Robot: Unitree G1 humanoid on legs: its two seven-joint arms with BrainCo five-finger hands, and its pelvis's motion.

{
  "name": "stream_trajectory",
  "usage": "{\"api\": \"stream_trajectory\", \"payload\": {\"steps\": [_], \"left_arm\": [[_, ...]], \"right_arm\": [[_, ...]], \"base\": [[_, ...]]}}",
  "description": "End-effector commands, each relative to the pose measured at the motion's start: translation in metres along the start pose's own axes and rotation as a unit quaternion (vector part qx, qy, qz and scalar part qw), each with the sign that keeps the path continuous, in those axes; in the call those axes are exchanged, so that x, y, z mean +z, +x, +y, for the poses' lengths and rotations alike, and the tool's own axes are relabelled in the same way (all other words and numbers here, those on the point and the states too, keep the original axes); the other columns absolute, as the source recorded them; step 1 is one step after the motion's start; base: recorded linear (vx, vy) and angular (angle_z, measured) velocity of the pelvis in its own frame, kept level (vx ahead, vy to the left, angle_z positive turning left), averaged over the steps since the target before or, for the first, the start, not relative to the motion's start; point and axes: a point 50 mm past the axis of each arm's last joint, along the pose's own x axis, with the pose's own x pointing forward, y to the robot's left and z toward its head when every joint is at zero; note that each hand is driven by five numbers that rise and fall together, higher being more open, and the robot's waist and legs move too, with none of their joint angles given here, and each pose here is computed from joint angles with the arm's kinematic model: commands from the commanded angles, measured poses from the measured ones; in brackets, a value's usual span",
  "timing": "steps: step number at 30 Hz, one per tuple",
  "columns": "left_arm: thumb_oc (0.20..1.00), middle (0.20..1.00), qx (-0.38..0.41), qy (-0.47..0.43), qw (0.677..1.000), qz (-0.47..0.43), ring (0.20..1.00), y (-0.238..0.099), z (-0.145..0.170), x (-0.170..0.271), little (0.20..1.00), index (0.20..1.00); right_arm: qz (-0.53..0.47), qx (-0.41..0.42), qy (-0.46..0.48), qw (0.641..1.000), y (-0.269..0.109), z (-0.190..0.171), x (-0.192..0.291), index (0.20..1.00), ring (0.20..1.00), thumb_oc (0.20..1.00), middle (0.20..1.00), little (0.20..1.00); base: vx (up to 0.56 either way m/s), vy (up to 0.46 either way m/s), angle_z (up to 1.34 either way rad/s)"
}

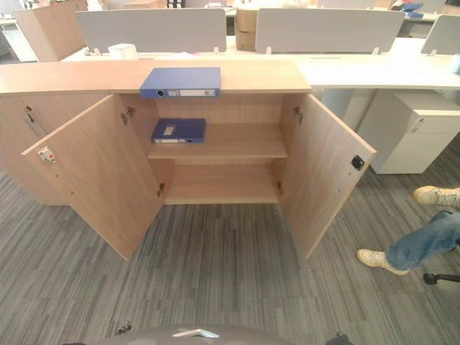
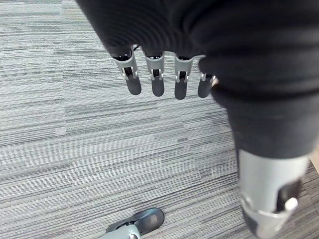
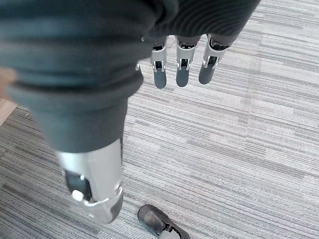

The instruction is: Put the empty folder in the office cabinet

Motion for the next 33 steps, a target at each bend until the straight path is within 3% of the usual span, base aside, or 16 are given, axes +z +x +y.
{"api": "stream_trajectory", "payload": {"steps": [1, 14, 22, 33], "left_arm": [[1.0, 1.0, 0.025, 0.001, 1.0, 0.004, 1.0, 0.002, 0.017, 0.009, 1.0, 1.0], [1.0, 1.0, 0.034, -0.017, 0.999, 0.006, 1.0, 0.002, 0.027, 0.01, 1.0, 1.0], [1.0, 1.0, 0.044, -0.037, 0.998, -0.033, 1.0, 0.004, 0.034, 0.037, 1.0, 1.0], [1.0, 1.0, 0.039, -0.052, 0.998, 0.003, 1.0, 0.002, 0.03, 0.01, 1.0, 1.0]], "right_arm": [[0.0, -0.013, -0.016, 1.0, 0.0, -0.009, 0.008, 1.0, 1.0, 1.0, 1.0, 1.0], [-0.003, -0.027, -0.015, 1.0, 0.0, -0.022, 0.013, 1.0, 1.0, 1.0, 1.0, 1.0], [-0.028, -0.068, -0.013, 0.997, -0.002, -0.051, 0.033, 1.0, 1.0, 1.0, 1.0, 1.0], [0.0, -0.068, -0.006, 0.998, -0.002, -0.055, 0.017, 1.0, 1.0, 1.0, 1.0, 1.0]], "base": [[0.04, -0.039, 0.0], [0.03, -0.041, 0.0], [-0.01, -0.014, 0.03], [0.3, 0.168, -0.14]]}}
